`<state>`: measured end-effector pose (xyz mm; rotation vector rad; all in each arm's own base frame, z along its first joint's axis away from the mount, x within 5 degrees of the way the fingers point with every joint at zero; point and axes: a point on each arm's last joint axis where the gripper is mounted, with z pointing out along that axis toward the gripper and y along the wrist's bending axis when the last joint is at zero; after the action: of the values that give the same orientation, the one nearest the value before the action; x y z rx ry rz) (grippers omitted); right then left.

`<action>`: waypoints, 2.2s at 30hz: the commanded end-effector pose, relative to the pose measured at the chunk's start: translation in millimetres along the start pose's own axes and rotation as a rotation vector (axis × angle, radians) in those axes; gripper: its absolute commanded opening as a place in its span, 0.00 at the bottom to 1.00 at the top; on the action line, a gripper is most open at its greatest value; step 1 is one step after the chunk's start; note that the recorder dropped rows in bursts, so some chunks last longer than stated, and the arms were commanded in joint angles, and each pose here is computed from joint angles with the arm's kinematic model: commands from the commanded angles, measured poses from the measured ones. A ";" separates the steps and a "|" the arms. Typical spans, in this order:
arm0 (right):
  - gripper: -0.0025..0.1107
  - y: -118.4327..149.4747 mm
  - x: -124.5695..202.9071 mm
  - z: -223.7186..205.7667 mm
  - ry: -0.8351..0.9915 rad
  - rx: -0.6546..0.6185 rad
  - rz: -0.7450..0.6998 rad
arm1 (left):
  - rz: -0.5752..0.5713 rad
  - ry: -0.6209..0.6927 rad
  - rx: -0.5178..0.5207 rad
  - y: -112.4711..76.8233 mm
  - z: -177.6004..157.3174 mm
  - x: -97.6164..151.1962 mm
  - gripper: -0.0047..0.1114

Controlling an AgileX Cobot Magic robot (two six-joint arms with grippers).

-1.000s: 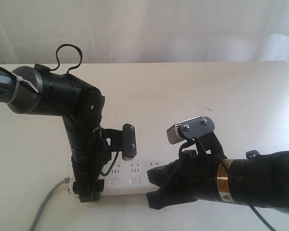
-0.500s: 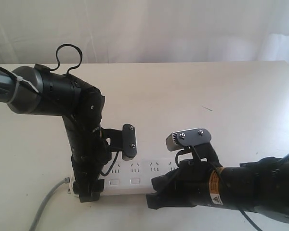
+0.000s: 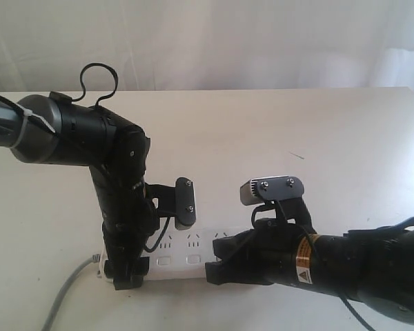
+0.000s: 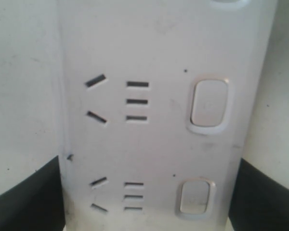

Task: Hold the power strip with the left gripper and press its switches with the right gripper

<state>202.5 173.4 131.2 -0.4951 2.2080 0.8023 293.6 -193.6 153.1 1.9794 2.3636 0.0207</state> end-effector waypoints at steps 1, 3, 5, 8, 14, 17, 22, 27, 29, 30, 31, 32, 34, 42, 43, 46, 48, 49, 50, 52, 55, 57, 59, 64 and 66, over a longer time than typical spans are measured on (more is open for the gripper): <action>0.02 -2.6 4.0 2.1 0.018 0.015 0.001 | -0.022 0.025 0.055 -7.7 7.8 2.1 0.04; 0.02 -5.5 7.9 5.4 0.032 0.028 0.020 | -0.017 0.025 0.055 -7.7 7.8 2.1 0.04; 0.02 -7.6 11.9 8.5 0.047 0.033 0.028 | -0.015 0.025 0.055 -7.7 7.8 2.1 0.04; 0.02 -10.0 17.3 13.2 0.062 0.030 0.036 | -0.014 0.026 0.054 -7.6 7.8 2.1 0.04; 0.02 -10.7 20.8 18.0 0.053 0.008 0.053 | -0.014 0.027 0.056 -7.8 7.7 2.3 0.04; 0.02 -12.3 23.2 17.9 0.079 0.026 0.049 | -0.014 0.027 0.056 -7.8 7.7 2.3 0.04; 0.02 -16.5 28.4 16.8 0.138 0.075 0.047 | -0.013 0.027 0.053 -7.5 7.8 2.2 0.04; 0.02 -14.2 28.4 15.4 0.153 0.058 0.035 | -0.013 0.029 0.055 -7.7 7.7 2.4 0.04; 0.02 -12.8 24.8 12.5 0.144 0.062 0.029 | -0.013 0.029 0.055 -7.7 7.7 2.4 0.04; 0.02 -11.9 22.4 10.7 0.136 0.063 0.027 | -0.013 0.029 0.055 -7.7 7.7 2.4 0.04; 0.02 -10.3 18.1 7.5 0.119 0.065 0.026 | -0.013 0.029 0.055 -7.7 7.7 2.4 0.04; 0.02 -9.5 14.7 5.5 0.100 0.070 0.034 | -0.013 0.029 0.055 -7.7 7.7 2.4 0.04; 0.02 -9.7 14.0 5.1 0.095 0.075 0.040 | -0.013 0.029 0.055 -7.7 7.7 2.4 0.04; 0.02 -10.6 13.8 5.1 0.093 0.084 0.040 | -0.015 0.029 0.055 -7.7 7.7 2.4 0.04; 0.02 -10.4 13.6 5.1 0.091 0.082 0.040 | -0.017 0.029 0.055 -7.7 7.7 2.4 0.04; 0.02 -10.9 12.2 5.2 0.074 0.088 0.052 | -0.018 0.029 0.057 -7.9 7.7 2.4 0.04; 0.02 -12.3 11.1 5.1 0.062 0.103 0.054 | -0.018 0.032 0.060 -8.2 7.7 2.7 0.04; 0.02 -13.0 10.6 5.1 0.056 0.111 0.057 | -0.018 0.033 0.062 -8.3 7.7 2.8 0.04; 0.02 -13.6 10.2 5.0 0.052 0.117 0.052 | -0.017 0.035 0.063 -8.4 7.7 2.9 0.04; 0.02 -14.2 9.8 5.0 0.048 0.123 0.048 | -0.017 0.037 0.066 -8.7 7.7 3.2 0.04; 0.02 -14.4 9.9 5.0 0.048 0.126 0.054 | -0.017 0.037 0.066 -8.7 7.7 3.2 0.04; 0.02 -14.4 9.9 5.0 0.048 0.126 0.054 | -0.017 0.037 0.066 -8.7 7.7 3.2 0.04; 0.02 -14.1 9.6 5.0 0.045 0.123 0.052 | -0.017 0.037 0.066 -8.7 7.7 3.2 0.04; 0.02 -11.3 9.9 5.3 0.049 0.092 0.041 | -0.017 0.036 0.064 -8.6 7.7 3.0 0.04; 0.02 -8.0 9.0 5.6 0.041 0.055 0.041 | -0.016 0.034 0.062 -8.4 7.7 2.8 0.04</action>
<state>208.3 169.4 119.4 -0.4085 2.2786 0.7257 293.6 -193.6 153.1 1.9789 2.3631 0.0208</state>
